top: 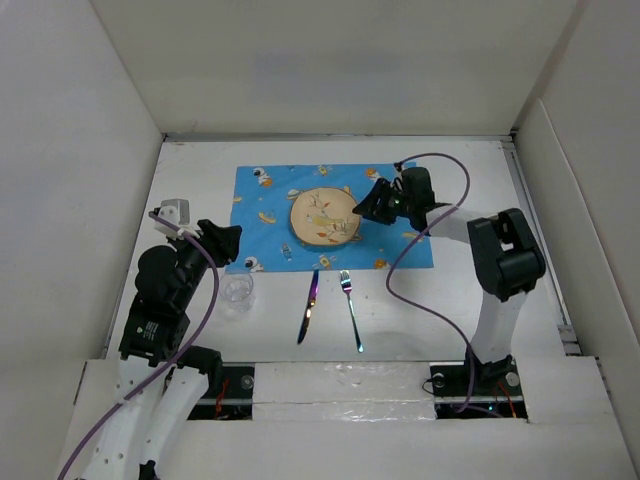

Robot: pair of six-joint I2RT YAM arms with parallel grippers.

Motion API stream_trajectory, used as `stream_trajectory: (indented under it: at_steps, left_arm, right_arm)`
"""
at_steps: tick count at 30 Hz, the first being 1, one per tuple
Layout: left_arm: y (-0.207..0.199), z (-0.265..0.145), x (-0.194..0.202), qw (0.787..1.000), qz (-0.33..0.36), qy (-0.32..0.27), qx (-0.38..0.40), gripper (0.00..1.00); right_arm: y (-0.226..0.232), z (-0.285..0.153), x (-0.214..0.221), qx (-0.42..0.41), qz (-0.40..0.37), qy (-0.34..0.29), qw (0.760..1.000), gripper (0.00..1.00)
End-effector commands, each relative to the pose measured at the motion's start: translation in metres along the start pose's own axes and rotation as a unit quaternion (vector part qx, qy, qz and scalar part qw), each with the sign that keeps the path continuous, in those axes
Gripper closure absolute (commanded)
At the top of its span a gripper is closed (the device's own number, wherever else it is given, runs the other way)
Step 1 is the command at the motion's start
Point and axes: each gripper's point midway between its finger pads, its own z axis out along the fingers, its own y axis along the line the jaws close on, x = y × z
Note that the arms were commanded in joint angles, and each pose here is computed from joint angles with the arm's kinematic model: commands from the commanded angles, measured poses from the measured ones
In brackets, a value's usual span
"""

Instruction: Set the dinner table for one person

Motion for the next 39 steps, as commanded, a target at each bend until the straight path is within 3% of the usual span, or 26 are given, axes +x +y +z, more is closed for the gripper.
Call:
stream_trajectory:
  at_steps: [1, 4, 5, 7, 9, 10, 12, 13, 14, 15, 16, 18, 24, 28, 30, 32, 35, 36, 39]
  left_arm:
    - [-0.002, -0.001, -0.012, 1.000, 0.007, -0.021, 0.004, 0.58]
    - [0.002, -0.009, -0.022, 0.999, 0.001, -0.043, -0.014, 0.68]
    - [0.012, -0.012, -0.030, 0.997, -0.003, -0.064, -0.042, 0.82]
    - [0.015, -0.024, -0.044, 0.993, -0.019, -0.099, -0.058, 1.00]
    - [0.024, -0.033, -0.054, 0.987, -0.034, -0.129, -0.083, 1.00]
    - [0.023, -0.041, -0.061, 0.985, -0.040, -0.149, -0.081, 1.00]
    - [0.021, -0.049, -0.072, 0.980, -0.045, -0.178, -0.078, 1.00]
    - [0.019, -0.057, -0.081, 0.977, -0.047, -0.194, -0.075, 1.00]
    - [0.020, -0.068, -0.093, 0.971, -0.051, -0.215, -0.086, 0.91]
    - [0.025, -0.076, -0.101, 0.966, -0.055, -0.232, -0.101, 0.74]
    - [0.023, -0.080, -0.105, 0.965, -0.055, -0.239, -0.097, 0.74]
    - [0.030, -0.090, -0.114, 0.956, -0.061, -0.263, -0.118, 0.58]
    - [0.039, -0.091, -0.098, 0.953, -0.065, -0.270, -0.121, 0.51]
    - [0.041, -0.092, -0.095, 0.953, -0.062, -0.268, -0.123, 0.50]
    - [0.040, -0.090, -0.094, 0.954, -0.062, -0.265, -0.122, 0.50]
    - [0.038, -0.089, -0.092, 0.957, -0.060, -0.261, -0.114, 0.50]
    - [0.036, -0.085, -0.091, 0.959, -0.057, -0.256, -0.108, 0.50]
    - [0.037, -0.084, -0.089, 0.960, -0.055, -0.251, -0.112, 0.50]
    - [0.033, -0.081, -0.087, 0.963, -0.051, -0.244, -0.101, 0.50]
  right_arm:
    - [0.053, -0.041, -0.041, -0.011, -0.099, -0.071, 0.993, 0.50]
    - [0.079, -0.053, -0.023, 0.008, -0.174, -0.076, 0.982, 0.93]
    - [0.097, -0.062, -0.016, 0.004, -0.196, -0.077, 0.978, 1.00]
    - [0.141, -0.059, 0.018, -0.014, -0.260, -0.068, 0.963, 1.00]
    - [0.162, -0.055, 0.046, -0.009, -0.301, -0.047, 0.952, 1.00]
    - [0.200, -0.053, 0.071, -0.044, -0.328, -0.036, 0.943, 1.00]
    - [0.214, -0.042, 0.101, -0.043, -0.360, -0.007, 0.932, 0.99]
    - [0.247, -0.042, 0.118, -0.071, -0.379, -0.004, 0.923, 0.88]
    - [0.248, -0.032, 0.146, -0.069, -0.402, 0.023, 0.913, 0.61]
    - [0.263, -0.031, 0.144, -0.063, -0.419, 0.014, 0.906, 0.45]
    - [0.258, -0.022, 0.161, -0.060, -0.425, 0.031, 0.903, 0.45]
    - [0.272, -0.015, 0.167, -0.047, -0.445, 0.035, 0.893, 0.39]
    - [0.259, 0.031, 0.213, -0.015, -0.474, 0.091, 0.876, 0.40]
    - [0.246, 0.049, 0.234, 0.002, -0.484, 0.116, 0.867, 0.44]
    - [0.240, 0.056, 0.239, 0.007, -0.480, 0.121, 0.869, 0.66]
    - [0.246, 0.057, 0.231, 0.012, -0.472, 0.100, 0.876, 1.00]
    - [0.265, 0.051, 0.200, 0.010, -0.442, 0.040, 0.896, 1.00]
    - [0.285, 0.036, 0.181, -0.018, -0.424, 0.017, 0.905, 1.00]
    - [0.283, 0.018, 0.104, -0.035, -0.380, -0.030, 0.924, 1.00]
